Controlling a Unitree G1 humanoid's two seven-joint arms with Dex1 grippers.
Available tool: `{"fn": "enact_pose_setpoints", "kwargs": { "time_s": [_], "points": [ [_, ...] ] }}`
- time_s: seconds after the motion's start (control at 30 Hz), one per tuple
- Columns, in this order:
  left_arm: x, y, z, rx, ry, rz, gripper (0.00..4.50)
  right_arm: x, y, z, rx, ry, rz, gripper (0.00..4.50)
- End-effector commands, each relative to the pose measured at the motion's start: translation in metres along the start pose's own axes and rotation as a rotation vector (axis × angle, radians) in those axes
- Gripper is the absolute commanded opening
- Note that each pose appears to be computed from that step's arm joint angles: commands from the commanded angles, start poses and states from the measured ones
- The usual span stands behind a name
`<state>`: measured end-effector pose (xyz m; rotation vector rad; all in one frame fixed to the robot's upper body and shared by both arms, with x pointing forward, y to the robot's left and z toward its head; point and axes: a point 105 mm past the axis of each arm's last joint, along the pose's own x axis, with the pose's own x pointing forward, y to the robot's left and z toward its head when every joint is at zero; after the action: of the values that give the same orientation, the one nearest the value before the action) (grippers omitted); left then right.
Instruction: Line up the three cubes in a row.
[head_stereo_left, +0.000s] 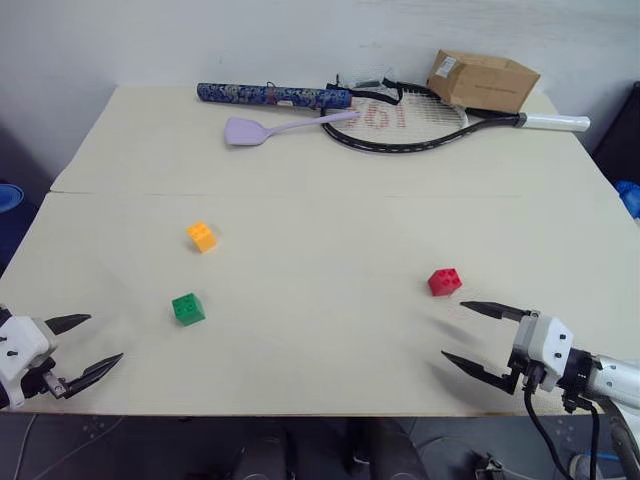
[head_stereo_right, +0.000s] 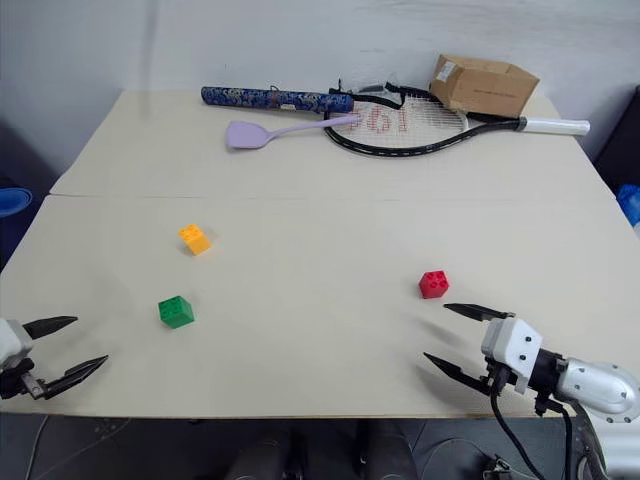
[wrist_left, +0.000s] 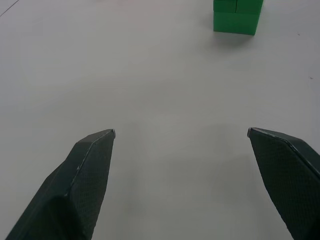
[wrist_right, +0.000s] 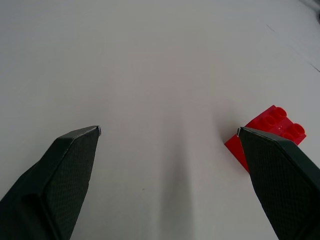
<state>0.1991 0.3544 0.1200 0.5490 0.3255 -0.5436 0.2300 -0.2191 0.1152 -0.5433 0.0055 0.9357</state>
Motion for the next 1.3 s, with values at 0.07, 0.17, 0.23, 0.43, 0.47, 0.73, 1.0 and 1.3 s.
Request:
{"fn": "enact_pose_setpoints", "kwargs": {
  "time_s": [0.07,0.17,0.23,0.43,0.47,0.73,1.0,1.3],
  "points": [
    [-0.005,0.001,0.015,-0.043,-0.064,-0.01,4.47,0.0,-0.004,0.006,0.004,-0.043,-0.059,4.5],
    [0.001,-0.003,0.033,-0.106,-0.126,-0.082,4.47,-0.008,-0.009,0.009,0.048,-0.055,-0.148,4.5],
    [0.013,-0.003,0.055,-0.115,-0.2,-0.123,4.47,-0.023,-0.013,0.006,0.093,-0.041,-0.255,4.5],
    [0.047,-0.036,0.112,0.058,-0.302,-0.373,4.47,-0.066,0.006,-0.019,0.216,0.067,-0.489,4.5],
    [0.049,-0.042,0.118,0.088,-0.313,-0.418,4.47,-0.071,0.012,-0.023,0.237,0.084,-0.526,4.5],
    [0.07,-0.052,0.141,0.189,-0.381,-0.519,4.47,-0.037,0.015,-0.005,0.304,-0.005,-0.646,4.5],
    [0.084,-0.056,0.157,0.207,-0.432,-0.541,4.47,0.038,-0.02,0.019,0.371,-0.026,-0.737,4.5],
    [0.085,-0.061,0.157,0.197,-0.441,-0.529,4.5,0.064,-0.032,-0.001,0.437,0.055,-0.801,4.13]
  ]
}}
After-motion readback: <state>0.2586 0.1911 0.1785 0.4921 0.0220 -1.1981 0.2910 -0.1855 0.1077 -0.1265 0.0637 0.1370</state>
